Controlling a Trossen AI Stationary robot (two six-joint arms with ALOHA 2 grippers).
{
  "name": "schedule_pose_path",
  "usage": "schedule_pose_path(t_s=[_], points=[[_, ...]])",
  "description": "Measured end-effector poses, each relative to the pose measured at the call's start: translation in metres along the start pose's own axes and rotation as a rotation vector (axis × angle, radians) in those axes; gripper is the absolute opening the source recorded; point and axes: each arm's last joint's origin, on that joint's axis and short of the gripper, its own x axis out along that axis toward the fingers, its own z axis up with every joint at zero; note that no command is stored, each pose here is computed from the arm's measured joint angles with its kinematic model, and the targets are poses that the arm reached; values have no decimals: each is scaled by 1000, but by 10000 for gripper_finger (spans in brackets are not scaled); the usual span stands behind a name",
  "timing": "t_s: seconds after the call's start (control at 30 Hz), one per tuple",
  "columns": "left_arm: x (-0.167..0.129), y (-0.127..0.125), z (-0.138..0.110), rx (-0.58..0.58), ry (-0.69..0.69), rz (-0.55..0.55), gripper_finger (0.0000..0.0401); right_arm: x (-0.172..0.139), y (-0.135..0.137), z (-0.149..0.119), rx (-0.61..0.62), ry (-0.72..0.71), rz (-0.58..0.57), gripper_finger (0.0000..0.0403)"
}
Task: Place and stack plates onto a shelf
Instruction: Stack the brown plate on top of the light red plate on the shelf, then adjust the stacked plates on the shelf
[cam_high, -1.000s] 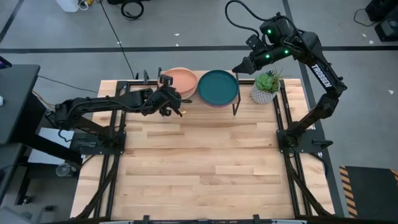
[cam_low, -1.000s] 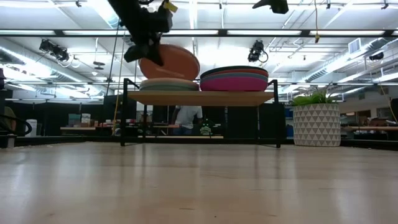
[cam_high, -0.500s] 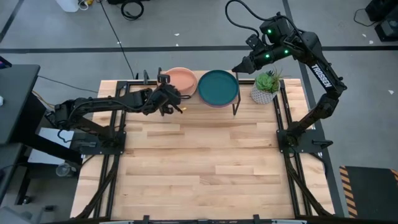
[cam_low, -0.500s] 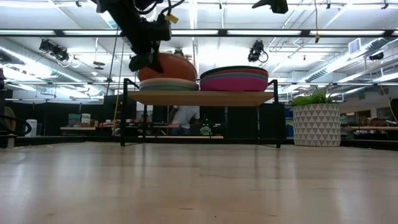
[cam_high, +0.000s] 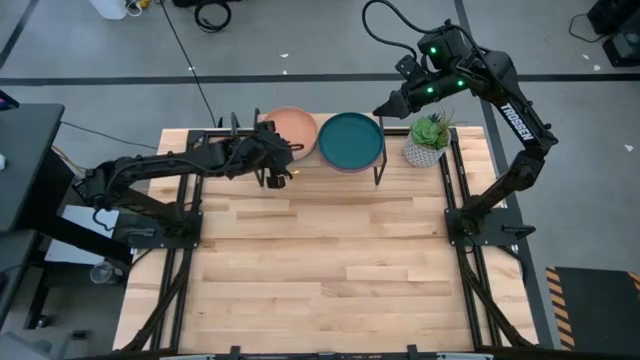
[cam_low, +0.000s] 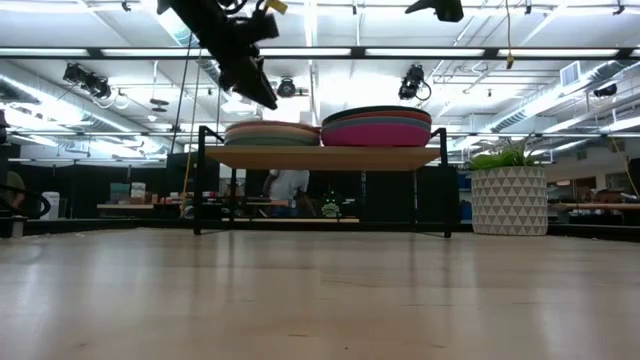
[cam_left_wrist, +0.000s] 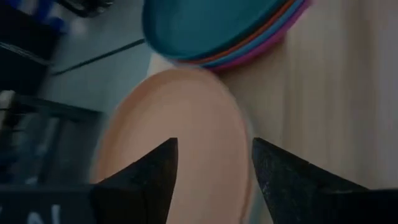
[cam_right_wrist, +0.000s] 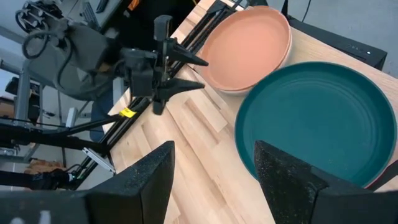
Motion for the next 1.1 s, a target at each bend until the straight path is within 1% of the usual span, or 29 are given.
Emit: schedule_pose_path(t_s=[0.13,0.3,0.37,0.5,0.57,0.63,0.7,0.8,0.9,1.0,1.1], points=[[-4,10,3,-89,-26,-89,214,0,0,0,0,0,0,225],[-5,25,4,-201,-52,-128,209,0,0,0,0,0,-1,225],[-3,32,3,-306,-88,-164,208,0,0,0,-1,0,-1,225],[1,43,0,-591,-142,-286,208,0,0,0,-5,0,-1,225],[-2,45,-1,-660,-158,-358,205,1,2,-1,-34,3,-4,225],[-9,43,2,-675,-185,-402,197,5,5,-3,-80,5,-27,225],[-21,39,8,-664,-219,-418,185,11,9,-7,-131,28,-45,225],[-46,34,17,-619,-290,-395,162,23,19,-18,-188,84,-61,225],[-62,25,16,-601,-346,-385,144,44,35,-38,-311,185,-78,224],[-70,16,8,-642,-442,-388,132,68,46,-60,-447,275,-111,222],[-73,5,-2,-729,-566,-398,124,87,53,-77,-563,320,-136,222]])
